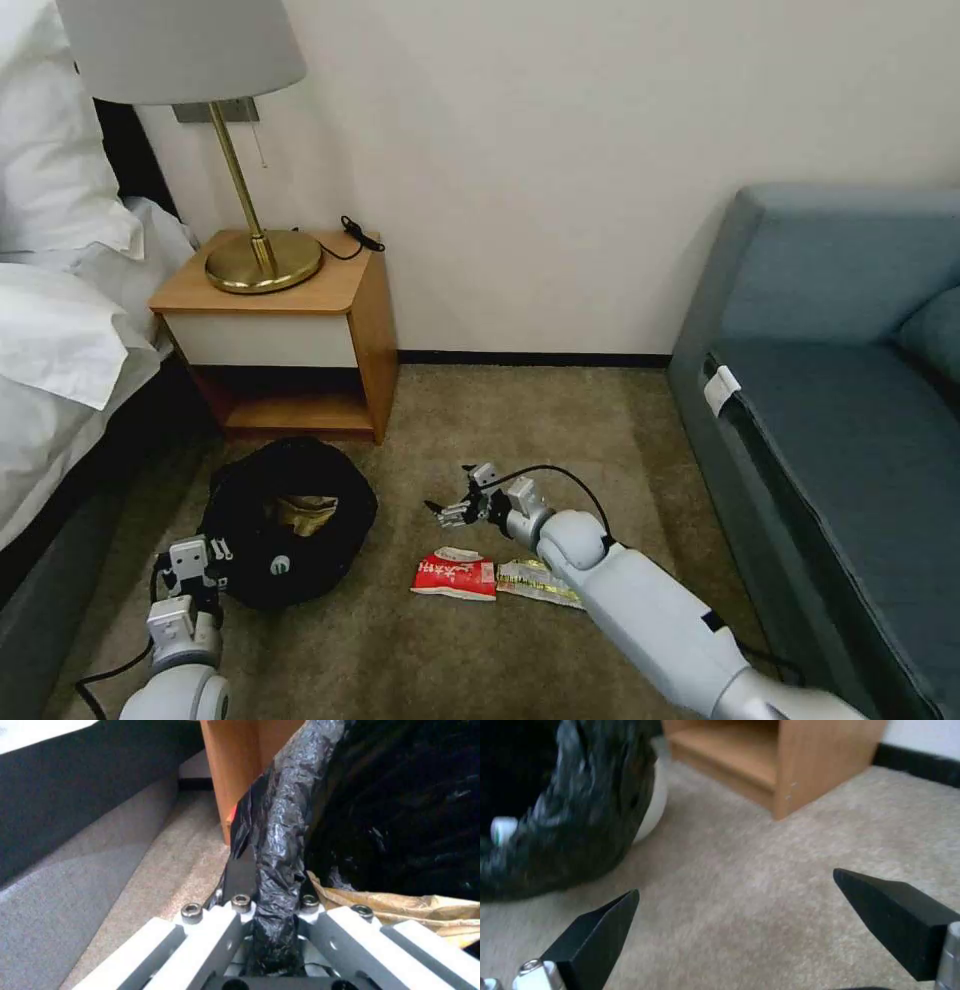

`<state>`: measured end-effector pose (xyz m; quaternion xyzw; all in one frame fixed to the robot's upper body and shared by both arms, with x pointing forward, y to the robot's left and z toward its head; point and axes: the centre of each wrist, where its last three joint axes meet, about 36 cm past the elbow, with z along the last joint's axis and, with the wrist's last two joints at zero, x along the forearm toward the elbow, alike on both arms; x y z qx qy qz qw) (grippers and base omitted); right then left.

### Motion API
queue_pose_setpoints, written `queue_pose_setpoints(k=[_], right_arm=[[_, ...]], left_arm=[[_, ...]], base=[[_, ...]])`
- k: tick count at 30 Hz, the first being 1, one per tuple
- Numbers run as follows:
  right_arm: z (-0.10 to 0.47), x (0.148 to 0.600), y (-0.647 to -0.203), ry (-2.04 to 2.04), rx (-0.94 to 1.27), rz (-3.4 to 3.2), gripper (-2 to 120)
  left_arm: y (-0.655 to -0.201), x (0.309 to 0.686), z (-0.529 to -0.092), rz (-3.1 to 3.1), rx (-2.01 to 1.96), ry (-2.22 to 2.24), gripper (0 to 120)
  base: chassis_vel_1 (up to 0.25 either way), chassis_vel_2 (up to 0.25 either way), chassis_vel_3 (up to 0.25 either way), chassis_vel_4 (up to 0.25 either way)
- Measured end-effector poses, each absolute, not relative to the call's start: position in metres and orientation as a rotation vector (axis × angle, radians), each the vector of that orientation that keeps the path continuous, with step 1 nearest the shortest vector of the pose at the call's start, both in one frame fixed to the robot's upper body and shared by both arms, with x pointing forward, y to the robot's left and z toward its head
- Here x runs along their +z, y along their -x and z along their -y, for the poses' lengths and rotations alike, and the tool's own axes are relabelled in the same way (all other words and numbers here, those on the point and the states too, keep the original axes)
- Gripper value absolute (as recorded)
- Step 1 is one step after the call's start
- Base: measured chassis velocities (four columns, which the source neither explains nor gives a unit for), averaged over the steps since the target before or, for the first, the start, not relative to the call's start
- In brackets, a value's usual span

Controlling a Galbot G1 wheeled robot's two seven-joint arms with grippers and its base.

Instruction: Pick up the trash bin, then pick up the garbage on the floor and place it into the trash bin.

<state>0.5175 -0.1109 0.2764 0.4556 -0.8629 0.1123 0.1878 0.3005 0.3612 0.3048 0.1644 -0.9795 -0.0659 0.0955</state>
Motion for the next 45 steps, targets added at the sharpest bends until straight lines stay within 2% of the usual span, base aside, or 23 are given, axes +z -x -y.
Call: queue_pose_setpoints(k=[8,13,24,38,42,45], right_arm=[[0.122,0.268,-0.517,-1.385,0.460,2.285,100],[0.145,0.250,-0.513,-1.432,0.628,2.149,100],[0.157,0.236,-0.508,-1.457,0.704,2.082,100],[0.150,0.225,-0.524,-1.486,0.793,2.007,99],[0.153,0.224,-0.529,-1.497,0.830,1.966,95],[0.157,0.220,-0.533,-1.498,0.874,1.925,79]], left_arm=[[-0.298,0.307,-0.365,2.898,-0.215,-0.479,0],[-0.300,0.314,-0.364,2.885,-0.238,-0.464,0],[-0.303,0.333,-0.364,2.860,-0.283,-0.425,0],[-0.298,0.344,-0.362,2.860,-0.321,-0.404,0],[-0.297,0.345,-0.362,2.859,-0.324,-0.402,0],[-0.297,0.345,-0.360,2.858,-0.326,-0.401,0]], base=[[0.000,0.000,0.000,0.000],[0.000,0.000,0.000,0.000],[0.000,0.000,0.000,0.000],[0.000,0.000,0.000,0.000],[0.000,0.000,0.000,0.000],[0.000,0.000,0.000,0.000]])
